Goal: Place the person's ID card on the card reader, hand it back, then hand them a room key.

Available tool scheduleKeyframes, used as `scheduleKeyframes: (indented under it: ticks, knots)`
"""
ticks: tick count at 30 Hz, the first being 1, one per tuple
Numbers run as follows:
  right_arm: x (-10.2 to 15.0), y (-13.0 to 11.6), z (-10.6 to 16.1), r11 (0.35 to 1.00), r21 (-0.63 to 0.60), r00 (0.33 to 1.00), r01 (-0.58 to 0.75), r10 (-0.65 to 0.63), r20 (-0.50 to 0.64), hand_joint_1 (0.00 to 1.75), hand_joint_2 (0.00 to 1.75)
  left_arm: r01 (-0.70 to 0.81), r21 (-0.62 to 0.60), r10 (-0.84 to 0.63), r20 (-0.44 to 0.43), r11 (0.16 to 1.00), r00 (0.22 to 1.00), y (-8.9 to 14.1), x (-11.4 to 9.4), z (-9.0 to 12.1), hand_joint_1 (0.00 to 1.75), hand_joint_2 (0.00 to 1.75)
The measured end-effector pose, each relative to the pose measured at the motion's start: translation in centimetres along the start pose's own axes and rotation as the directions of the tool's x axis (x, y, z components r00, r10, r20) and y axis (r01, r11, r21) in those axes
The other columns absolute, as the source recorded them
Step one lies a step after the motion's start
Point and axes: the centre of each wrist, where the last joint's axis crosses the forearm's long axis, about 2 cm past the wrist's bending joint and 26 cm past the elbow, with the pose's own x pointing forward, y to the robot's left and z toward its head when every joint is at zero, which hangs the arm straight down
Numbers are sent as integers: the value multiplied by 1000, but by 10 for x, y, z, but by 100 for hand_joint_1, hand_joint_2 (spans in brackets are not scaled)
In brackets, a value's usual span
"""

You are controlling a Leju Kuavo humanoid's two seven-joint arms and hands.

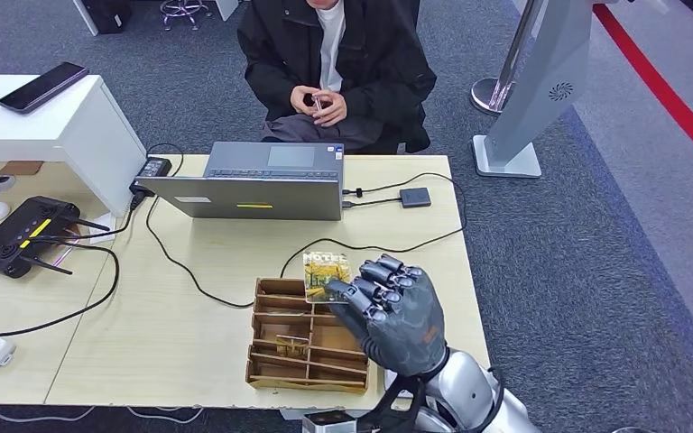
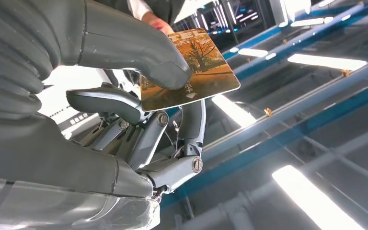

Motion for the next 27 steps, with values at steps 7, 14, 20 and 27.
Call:
scheduleKeyframes:
  ticks: [7,14,20,27]
  knots:
    - [-11,3,-18,999,-16,1000,-28,28,14,175,175,9,0,-9,18,1000,1000,1,3,-1,0,0]
    - [-26,9,-30,998,-1,998,-70,70,-3,175,175,15,-7,-15,29,1000,999,2,5,-2,0,0]
    - [-44,16,-41,992,40,992,-119,120,-27,175,175,30,-14,-29,44,999,999,3,8,-3,0,0]
    - [-63,28,-50,974,149,980,-171,184,-75,175,175,55,-24,-53,56,998,997,5,13,-5,0,0]
